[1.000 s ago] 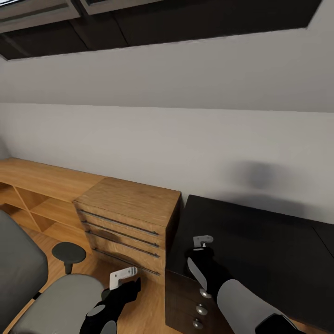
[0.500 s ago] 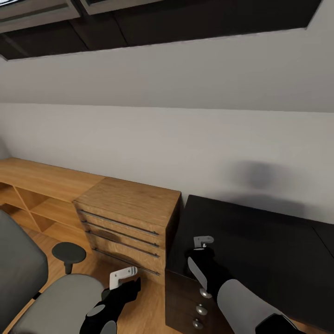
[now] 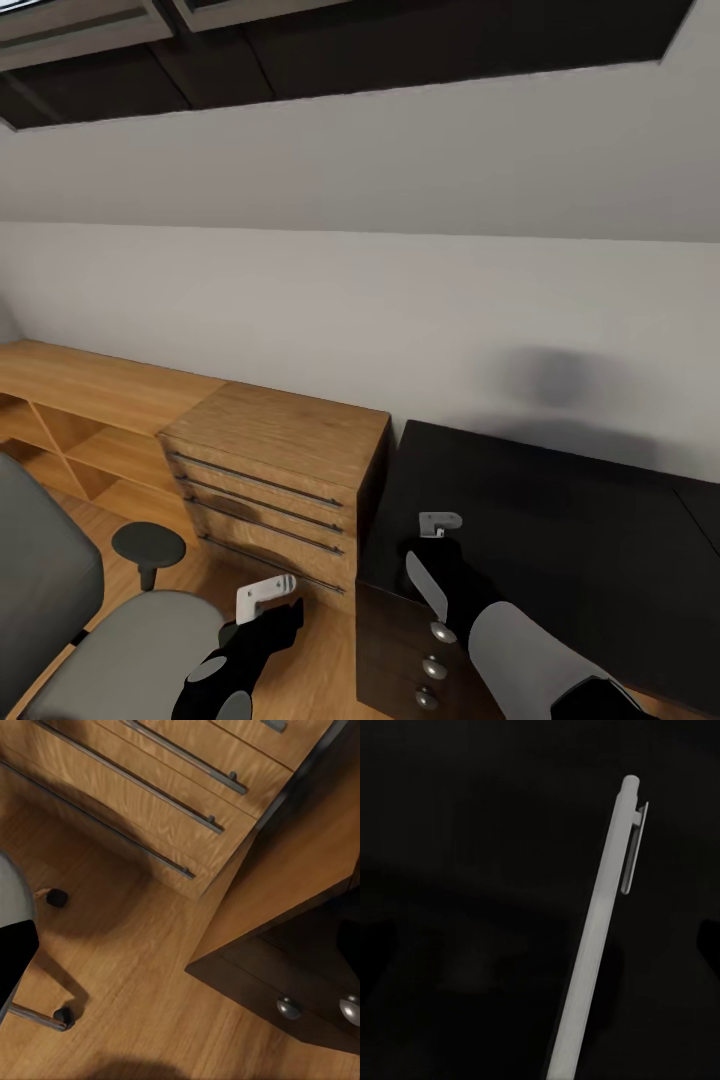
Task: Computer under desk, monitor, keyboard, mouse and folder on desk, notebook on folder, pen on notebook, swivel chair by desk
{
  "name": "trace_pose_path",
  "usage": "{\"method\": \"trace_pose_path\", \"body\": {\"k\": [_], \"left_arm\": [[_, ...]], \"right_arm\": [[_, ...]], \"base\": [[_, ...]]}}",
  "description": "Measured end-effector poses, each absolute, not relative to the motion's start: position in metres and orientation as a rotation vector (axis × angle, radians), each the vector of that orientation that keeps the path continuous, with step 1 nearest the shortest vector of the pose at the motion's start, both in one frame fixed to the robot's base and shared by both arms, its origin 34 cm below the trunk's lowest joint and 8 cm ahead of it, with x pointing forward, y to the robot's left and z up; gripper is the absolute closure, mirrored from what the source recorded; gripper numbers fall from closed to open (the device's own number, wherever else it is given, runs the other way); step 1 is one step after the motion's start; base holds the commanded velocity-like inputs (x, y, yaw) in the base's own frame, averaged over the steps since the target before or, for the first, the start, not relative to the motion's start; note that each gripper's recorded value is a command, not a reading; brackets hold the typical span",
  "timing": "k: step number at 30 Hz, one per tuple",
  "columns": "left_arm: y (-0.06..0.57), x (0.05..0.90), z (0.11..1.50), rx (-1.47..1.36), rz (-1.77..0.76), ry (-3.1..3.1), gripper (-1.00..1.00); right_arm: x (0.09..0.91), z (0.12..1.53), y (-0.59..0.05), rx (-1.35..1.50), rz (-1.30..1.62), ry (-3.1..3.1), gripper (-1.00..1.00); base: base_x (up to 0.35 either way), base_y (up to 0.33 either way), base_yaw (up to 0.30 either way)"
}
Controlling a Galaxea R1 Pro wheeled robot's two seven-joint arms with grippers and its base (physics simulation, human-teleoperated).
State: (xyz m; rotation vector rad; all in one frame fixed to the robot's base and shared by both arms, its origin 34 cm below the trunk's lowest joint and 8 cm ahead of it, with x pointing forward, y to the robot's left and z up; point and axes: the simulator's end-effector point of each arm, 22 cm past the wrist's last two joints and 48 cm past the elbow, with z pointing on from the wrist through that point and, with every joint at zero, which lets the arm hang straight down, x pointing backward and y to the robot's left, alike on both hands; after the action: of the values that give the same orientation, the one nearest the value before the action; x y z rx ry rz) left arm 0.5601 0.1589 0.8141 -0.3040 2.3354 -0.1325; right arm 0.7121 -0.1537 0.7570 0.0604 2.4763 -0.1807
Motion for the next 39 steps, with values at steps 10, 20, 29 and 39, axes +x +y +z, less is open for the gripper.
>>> {"method": "trace_pose_path", "body": {"k": [10, 20, 29, 39], "left_arm": [[0.159, 0.56, 0.814, -0.304, -0.132, 2.335, -1.0], [0.159, 0.56, 0.814, -0.304, -0.133, 2.335, -1.0], [0.159, 0.56, 0.814, -0.304, -0.133, 2.336, -1.0], [0.159, 0.56, 0.814, -0.304, -0.133, 2.335, -1.0]], "right_arm": [[0.711, 0.756, -0.155, 0.063, -0.187, 2.481, -1.0], [0.714, 0.755, -0.18, 0.138, -0.201, 2.488, -1.0], [0.713, 0.754, -0.184, 0.154, -0.201, 2.492, -1.0], [0.713, 0.754, -0.183, 0.154, -0.2, 2.493, -1.0]], "base": [[0.0, 0.0, 0.0], [0.0, 0.0, 0.0], [0.0, 0.0, 0.0], [0.0, 0.0, 0.0]]}}
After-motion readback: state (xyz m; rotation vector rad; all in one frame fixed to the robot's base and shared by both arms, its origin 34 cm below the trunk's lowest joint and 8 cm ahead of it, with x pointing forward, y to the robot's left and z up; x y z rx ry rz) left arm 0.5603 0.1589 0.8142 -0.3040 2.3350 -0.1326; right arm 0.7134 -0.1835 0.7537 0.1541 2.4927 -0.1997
